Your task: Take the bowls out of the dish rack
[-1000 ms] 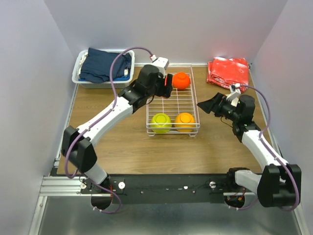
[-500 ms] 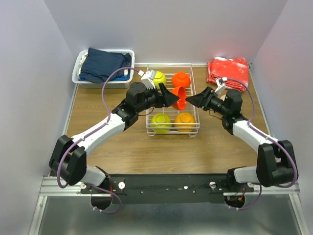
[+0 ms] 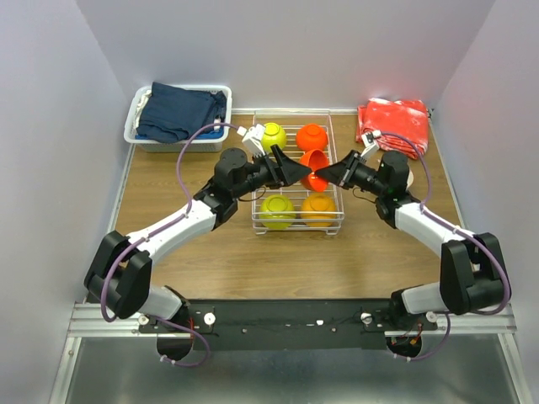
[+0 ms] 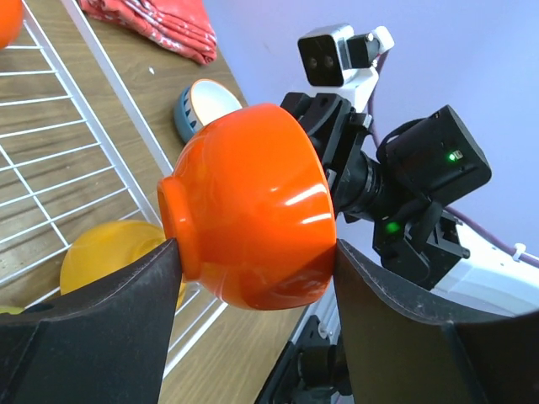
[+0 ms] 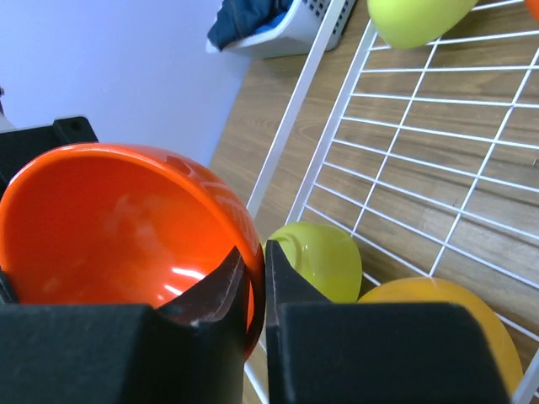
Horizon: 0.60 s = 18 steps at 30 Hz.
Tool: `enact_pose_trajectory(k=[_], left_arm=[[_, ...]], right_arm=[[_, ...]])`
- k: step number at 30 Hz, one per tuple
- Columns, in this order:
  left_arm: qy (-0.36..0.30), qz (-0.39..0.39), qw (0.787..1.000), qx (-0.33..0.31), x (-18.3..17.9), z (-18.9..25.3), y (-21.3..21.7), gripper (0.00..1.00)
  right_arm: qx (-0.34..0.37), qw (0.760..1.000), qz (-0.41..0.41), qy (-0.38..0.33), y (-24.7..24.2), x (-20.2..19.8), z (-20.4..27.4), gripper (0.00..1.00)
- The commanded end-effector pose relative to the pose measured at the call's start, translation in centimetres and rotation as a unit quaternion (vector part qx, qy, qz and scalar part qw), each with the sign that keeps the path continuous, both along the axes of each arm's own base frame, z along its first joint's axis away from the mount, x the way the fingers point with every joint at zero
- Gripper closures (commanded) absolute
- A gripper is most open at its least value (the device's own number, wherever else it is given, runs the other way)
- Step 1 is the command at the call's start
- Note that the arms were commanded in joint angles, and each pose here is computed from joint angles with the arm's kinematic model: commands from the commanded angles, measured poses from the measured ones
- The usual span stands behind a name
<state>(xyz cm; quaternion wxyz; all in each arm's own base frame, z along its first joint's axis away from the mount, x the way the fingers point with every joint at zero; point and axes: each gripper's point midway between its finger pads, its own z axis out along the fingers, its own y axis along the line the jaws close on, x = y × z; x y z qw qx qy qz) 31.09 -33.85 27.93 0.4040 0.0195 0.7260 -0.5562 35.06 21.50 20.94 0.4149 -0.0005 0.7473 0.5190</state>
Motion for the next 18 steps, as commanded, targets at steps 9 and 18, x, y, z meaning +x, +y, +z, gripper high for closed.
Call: enact_pose_trajectory(k=[9, 18], left_arm=[[-0.051, 0.056, 0.994, 0.074, -0.2, 0.7, 3.4, 0.13], [-0.093, 0.214, 0.920, 0.315, -1.2, -0.3, 15.2, 0.01]], right_arm=[[-0.168, 0.983, -0.080, 0.009, -4.4, -1.1, -0.1, 0.99], [-0.349, 0.897, -0.248, 0.108, -13.9, -3.8, -2.9, 0.99]])
